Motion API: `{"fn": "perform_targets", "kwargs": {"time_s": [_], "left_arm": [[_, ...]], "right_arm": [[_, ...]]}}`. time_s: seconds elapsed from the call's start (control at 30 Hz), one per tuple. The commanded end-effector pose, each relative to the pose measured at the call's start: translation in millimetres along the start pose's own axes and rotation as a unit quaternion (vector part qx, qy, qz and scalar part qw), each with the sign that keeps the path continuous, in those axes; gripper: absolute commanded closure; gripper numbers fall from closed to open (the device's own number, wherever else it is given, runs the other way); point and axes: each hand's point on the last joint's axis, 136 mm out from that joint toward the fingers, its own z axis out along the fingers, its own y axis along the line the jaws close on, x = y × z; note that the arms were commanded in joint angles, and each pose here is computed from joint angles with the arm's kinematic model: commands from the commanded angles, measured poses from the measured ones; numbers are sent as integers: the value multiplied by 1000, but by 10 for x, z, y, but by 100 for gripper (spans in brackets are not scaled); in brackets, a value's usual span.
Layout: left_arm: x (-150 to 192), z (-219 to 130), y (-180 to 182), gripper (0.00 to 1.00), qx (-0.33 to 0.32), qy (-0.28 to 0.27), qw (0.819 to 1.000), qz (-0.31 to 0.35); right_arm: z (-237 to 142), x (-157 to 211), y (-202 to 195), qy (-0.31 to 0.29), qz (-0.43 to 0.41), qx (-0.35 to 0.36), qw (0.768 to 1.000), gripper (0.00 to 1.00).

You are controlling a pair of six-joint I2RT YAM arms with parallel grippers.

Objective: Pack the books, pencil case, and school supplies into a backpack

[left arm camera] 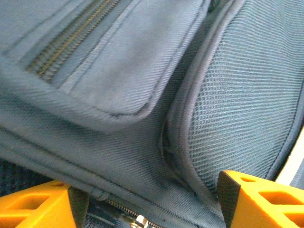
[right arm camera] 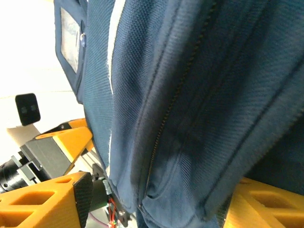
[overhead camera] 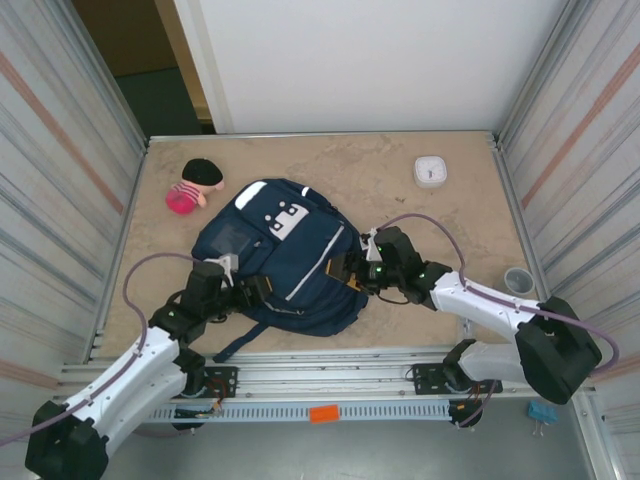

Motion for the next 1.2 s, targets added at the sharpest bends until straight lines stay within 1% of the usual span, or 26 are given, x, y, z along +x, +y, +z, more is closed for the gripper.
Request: {"fn": "perform_targets", "kwargs": {"time_s": [0.0, 0.1, 0.17, 0.27, 0.33, 0.4, 0.5, 0.67, 0.8, 0.87, 1.0, 1.07, 1.1, 1.17], "left_arm": [[-54, 3, -261, 32, 63, -1, 997, 35], [-27, 14, -311, 36, 78, 7, 996, 47], [-4, 3, -368, 38, 93, 15, 994, 53], [45, -24, -425, 38, 110, 28, 992, 63], [55, -40, -424, 35, 112, 25, 991, 71], [37, -48, -392, 32, 107, 11, 991, 84], [31, -32, -334, 33, 105, -13, 988, 116], [92, 41, -297, 40, 97, -29, 978, 181], [179, 94, -329, 46, 92, -37, 961, 258], [201, 114, -346, 51, 97, -43, 955, 276], [202, 135, -303, 64, 89, -46, 954, 282], [216, 132, -310, 74, 90, -43, 953, 287], [226, 131, -313, 81, 92, -42, 952, 288], [234, 126, -328, 90, 97, -43, 951, 291]], "right_arm": [[11, -100, 233, -11, -11, -27, 1000, 36], [-26, -214, 181, -27, -3, -19, 999, 63], [-91, -336, 167, -42, 6, -19, 999, 75], [-195, -519, 220, -61, 11, -37, 997, 86], [-241, -608, 311, -63, 9, -54, 997, 92], [-273, -659, 406, -59, -1, -63, 996, 93], [-319, -725, 539, -61, -16, -72, 995, 93], [-390, -772, 662, -66, -24, -84, 994, 93], [-405, -811, 688, -68, -25, -86, 994, 93], [-401, -823, 709, -66, -25, -88, 994, 93], [-396, -833, 735, -64, -26, -90, 993, 93], [-392, -829, 713, -64, -26, -87, 994, 94], [-387, -824, 692, -65, -25, -84, 994, 94], [-363, -811, 642, -66, -20, -80, 994, 95]]}}
